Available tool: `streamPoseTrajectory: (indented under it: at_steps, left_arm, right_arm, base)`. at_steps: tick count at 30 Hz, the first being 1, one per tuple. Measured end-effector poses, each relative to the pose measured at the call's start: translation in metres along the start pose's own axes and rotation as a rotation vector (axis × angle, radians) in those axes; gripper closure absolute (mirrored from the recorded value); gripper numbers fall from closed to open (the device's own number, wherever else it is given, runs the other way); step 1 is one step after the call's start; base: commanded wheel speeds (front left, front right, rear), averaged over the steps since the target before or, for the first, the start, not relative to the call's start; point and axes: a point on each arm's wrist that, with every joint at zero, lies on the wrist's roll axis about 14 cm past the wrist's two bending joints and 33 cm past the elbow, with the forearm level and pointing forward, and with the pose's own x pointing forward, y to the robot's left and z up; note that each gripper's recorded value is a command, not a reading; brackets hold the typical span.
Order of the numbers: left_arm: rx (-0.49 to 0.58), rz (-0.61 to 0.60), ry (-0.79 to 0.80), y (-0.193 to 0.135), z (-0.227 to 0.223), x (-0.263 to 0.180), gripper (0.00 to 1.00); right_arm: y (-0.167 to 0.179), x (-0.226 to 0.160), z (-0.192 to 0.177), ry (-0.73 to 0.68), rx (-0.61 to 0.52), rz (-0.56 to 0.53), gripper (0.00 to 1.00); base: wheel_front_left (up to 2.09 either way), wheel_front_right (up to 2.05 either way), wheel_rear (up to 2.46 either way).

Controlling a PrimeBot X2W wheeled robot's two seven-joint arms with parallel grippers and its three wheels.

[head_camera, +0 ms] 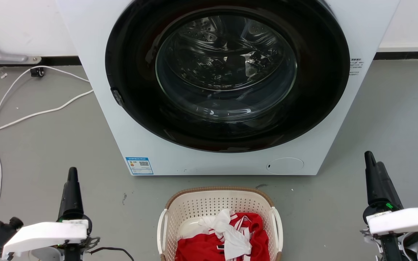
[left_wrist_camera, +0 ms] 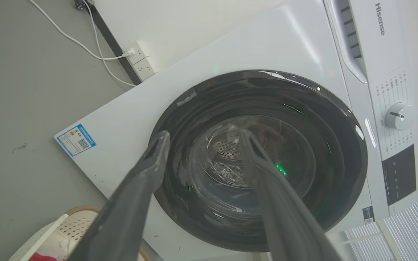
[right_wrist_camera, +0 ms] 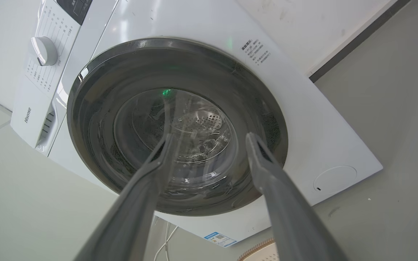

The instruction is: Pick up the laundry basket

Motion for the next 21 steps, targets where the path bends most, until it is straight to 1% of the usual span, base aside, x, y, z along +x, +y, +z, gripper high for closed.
streamPoseTrajectory:
  at_steps: [4, 10, 16, 21]
  left_arm:
    - [0.094, -0.041, 0.014, -0.014, -0.007, -0.002, 0.00]
    - [0.227, -0.122, 0.035, -0.036, -0.020, -0.005, 0.00]
    - [0.379, -0.201, 0.055, -0.055, -0.035, -0.009, 0.00]
    - [0.502, -0.241, 0.061, -0.066, -0.046, -0.012, 0.00]
  right_arm:
    - [0.013, 0.001, 0.004, -0.014, -0.109, 0.043, 0.00]
    - [0.026, 0.002, 0.007, -0.034, -0.232, 0.086, 0.00]
    - [0.034, 0.001, 0.006, -0.041, -0.347, 0.117, 0.00]
    - [0.037, 0.000, 0.007, -0.054, -0.425, 0.131, 0.00]
  base:
    - [0.00, 0.00, 0.00]
    - [0.00, 0.00, 0.00]
    - [0.00, 0.00, 0.00]
    - [0.00, 0.00, 0.00]
